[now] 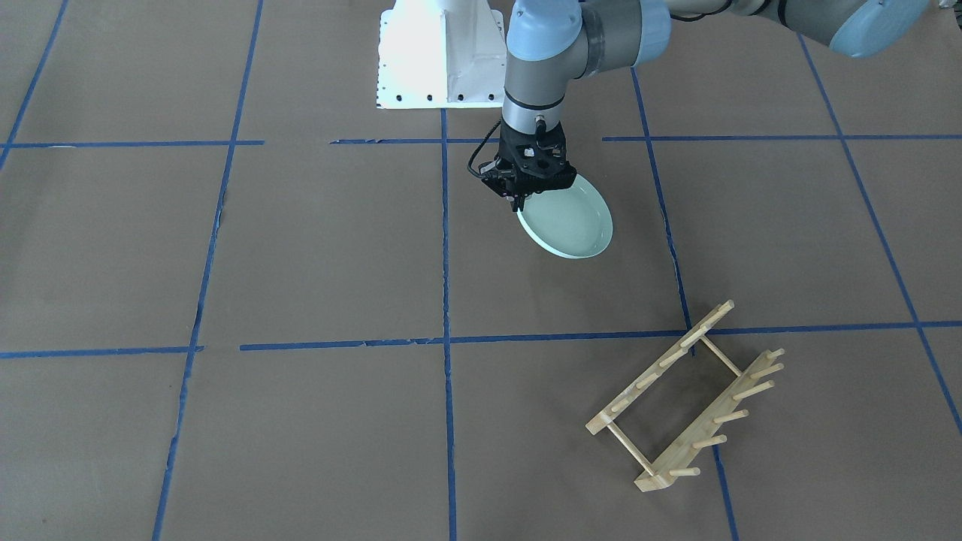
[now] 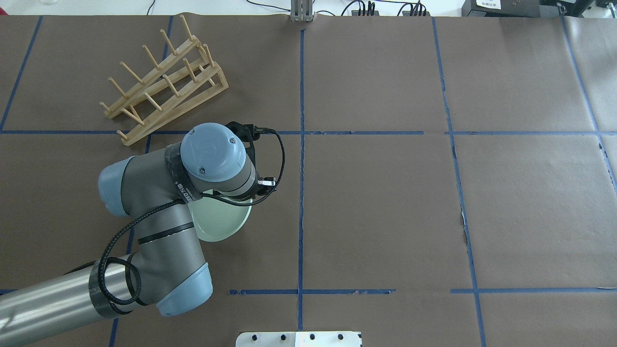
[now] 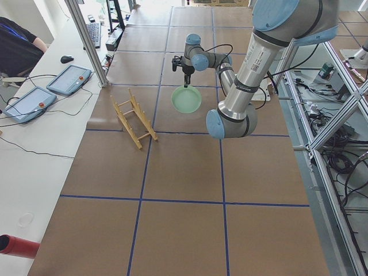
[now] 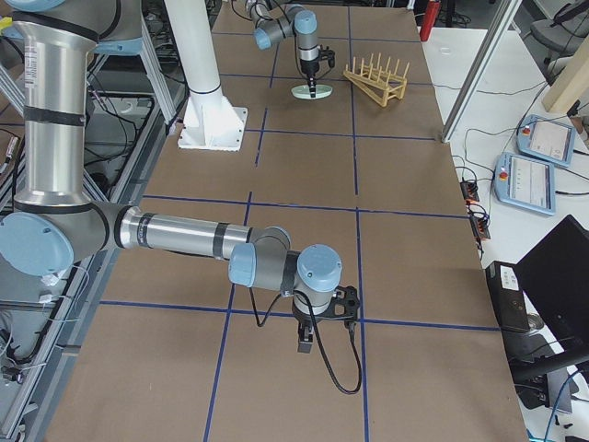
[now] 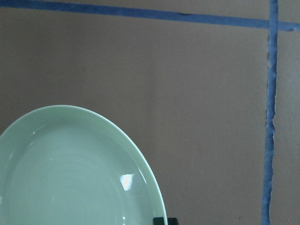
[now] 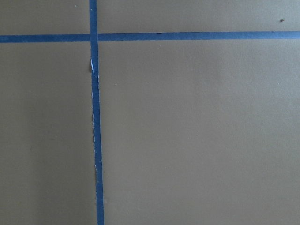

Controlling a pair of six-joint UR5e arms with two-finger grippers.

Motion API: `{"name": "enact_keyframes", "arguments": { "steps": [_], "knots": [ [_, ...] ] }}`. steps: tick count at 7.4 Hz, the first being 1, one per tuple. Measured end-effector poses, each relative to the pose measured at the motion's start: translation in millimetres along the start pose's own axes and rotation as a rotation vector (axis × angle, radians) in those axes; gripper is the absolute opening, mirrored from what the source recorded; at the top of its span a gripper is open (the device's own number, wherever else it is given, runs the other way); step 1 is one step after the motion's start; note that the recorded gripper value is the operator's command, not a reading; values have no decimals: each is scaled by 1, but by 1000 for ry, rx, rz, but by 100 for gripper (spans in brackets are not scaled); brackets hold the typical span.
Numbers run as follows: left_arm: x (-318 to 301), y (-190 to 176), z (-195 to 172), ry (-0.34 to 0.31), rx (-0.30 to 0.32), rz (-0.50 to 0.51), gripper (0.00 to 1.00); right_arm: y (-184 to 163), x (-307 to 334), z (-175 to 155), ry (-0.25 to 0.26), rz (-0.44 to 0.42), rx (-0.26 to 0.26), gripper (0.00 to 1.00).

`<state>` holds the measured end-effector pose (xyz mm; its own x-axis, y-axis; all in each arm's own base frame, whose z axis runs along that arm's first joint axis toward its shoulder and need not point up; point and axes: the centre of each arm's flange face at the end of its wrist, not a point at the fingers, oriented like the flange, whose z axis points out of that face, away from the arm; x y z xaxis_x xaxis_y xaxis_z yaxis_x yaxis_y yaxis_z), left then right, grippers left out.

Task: Place plate on rack
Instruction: 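Lift the plate with the left gripper and tilt it upright toward the rack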

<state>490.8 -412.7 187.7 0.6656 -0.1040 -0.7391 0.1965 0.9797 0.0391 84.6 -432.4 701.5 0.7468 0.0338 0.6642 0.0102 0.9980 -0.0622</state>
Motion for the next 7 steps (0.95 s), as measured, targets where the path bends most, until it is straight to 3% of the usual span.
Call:
{"name": "enact_keyframes", "arguments": {
  "steps": [4,7],
  "knots": [
    [-59,-97,-136,89,207,-57,0,0,0,0,0,0,0,100],
    [-99,-139,-211,267,253,-82,0,0,0,0,0,0,0,100]
  ]
}}
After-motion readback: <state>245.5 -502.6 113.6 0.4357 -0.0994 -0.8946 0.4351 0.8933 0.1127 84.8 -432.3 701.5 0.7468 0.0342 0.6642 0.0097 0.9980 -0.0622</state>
